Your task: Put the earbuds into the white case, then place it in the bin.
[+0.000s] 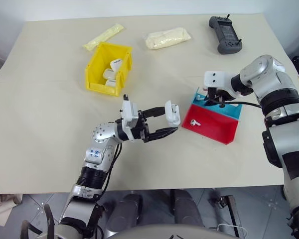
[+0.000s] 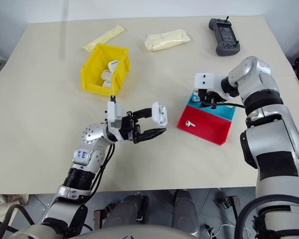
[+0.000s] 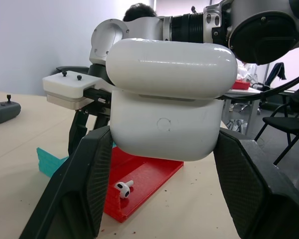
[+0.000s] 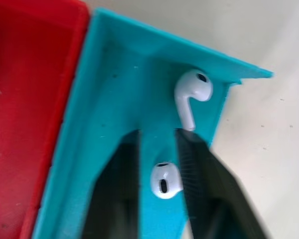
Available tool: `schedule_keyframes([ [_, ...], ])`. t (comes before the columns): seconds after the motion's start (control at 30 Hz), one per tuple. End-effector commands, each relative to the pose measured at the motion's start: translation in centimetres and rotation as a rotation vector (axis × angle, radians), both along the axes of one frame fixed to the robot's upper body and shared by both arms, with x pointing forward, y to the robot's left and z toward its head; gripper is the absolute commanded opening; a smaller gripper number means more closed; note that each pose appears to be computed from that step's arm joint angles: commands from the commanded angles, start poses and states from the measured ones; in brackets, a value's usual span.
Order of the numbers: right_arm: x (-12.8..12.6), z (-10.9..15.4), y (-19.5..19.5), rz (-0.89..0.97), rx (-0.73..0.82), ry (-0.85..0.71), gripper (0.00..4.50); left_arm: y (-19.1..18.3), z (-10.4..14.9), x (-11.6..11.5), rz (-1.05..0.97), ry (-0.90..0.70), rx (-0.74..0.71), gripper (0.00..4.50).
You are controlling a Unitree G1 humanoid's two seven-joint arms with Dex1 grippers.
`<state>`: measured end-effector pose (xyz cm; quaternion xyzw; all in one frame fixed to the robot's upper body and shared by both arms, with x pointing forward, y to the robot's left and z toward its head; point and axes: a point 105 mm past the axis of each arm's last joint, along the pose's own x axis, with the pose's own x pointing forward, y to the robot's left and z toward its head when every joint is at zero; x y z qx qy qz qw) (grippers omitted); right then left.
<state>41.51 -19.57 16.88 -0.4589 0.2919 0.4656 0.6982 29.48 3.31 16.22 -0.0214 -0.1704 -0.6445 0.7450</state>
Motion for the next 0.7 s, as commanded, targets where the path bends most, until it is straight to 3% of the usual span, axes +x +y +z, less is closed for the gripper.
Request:
schedule_keyframes([
  [0.03,0.0,1.1,-0.3,0.015,0.023,-0.035,2.32,0.2,1.1,-0.4,-0.001,-0.045,-0.028,2.72],
  [0.1,0.0,1.4,-0.5,0.021,0.012,-0.054,2.93,0.2,1.1,-0.4,-0.002,-0.043,-0.029,2.72],
  [0.5,0.0,1.1,-2.6,0.026,-0.083,-0.100,2.93,0.0,1.1,-0.4,-0.001,-0.039,-0.043,2.72],
  [0.7,0.6,1.9,-1.2,0.034,-0.012,-0.141,2.93,0.1,1.1,-0.4,0.008,-0.040,-0.045,2.72],
])
